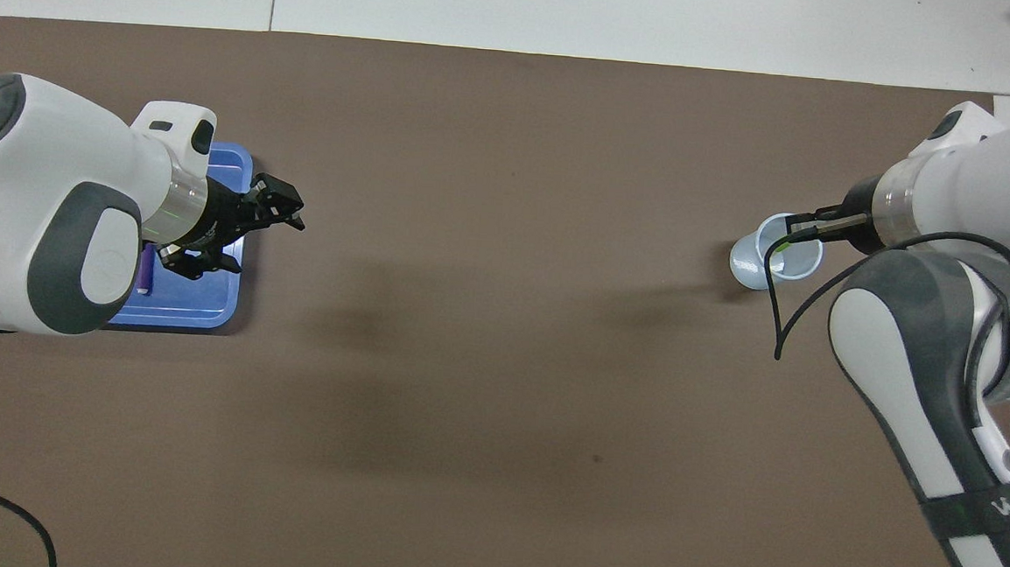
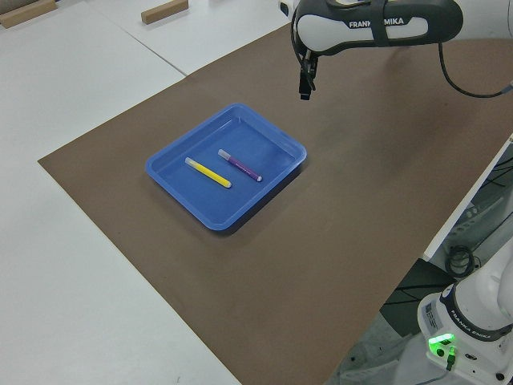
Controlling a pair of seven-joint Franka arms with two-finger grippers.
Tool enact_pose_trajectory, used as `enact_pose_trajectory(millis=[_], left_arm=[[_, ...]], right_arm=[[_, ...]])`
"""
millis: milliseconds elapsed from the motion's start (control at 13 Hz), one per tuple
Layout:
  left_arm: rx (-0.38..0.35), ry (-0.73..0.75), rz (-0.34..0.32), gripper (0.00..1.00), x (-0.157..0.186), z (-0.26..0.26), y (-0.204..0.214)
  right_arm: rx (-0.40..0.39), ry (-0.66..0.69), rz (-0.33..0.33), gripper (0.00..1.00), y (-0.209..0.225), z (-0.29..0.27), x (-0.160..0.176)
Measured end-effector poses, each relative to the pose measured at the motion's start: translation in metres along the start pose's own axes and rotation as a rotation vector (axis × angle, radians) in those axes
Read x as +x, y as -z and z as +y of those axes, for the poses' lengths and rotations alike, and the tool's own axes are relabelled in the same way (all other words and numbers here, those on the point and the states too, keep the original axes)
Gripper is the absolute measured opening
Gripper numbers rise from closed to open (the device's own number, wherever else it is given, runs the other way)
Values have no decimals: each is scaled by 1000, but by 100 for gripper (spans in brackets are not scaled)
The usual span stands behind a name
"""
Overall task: Transfer and insert pens with both arms
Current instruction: 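Insert the green pen into the cup while the left gripper reaches the purple pen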
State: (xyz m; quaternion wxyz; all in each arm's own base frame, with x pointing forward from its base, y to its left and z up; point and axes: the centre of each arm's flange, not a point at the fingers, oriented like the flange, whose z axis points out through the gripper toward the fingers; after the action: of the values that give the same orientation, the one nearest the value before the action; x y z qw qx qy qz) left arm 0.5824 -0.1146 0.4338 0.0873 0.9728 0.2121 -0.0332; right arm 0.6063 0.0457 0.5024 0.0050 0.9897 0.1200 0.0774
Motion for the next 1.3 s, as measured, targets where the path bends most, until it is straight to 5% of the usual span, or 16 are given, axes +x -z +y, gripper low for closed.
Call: enact_pose_trajectory(millis=[843,1303], left_arm=[[120,-271,32,98,95,-124,-28],[151,-314,82,96,127,-138,-46]], right_arm=[[20,13,40,19,-30,32,-4],[22,-2,49,19,-49,30,-10]])
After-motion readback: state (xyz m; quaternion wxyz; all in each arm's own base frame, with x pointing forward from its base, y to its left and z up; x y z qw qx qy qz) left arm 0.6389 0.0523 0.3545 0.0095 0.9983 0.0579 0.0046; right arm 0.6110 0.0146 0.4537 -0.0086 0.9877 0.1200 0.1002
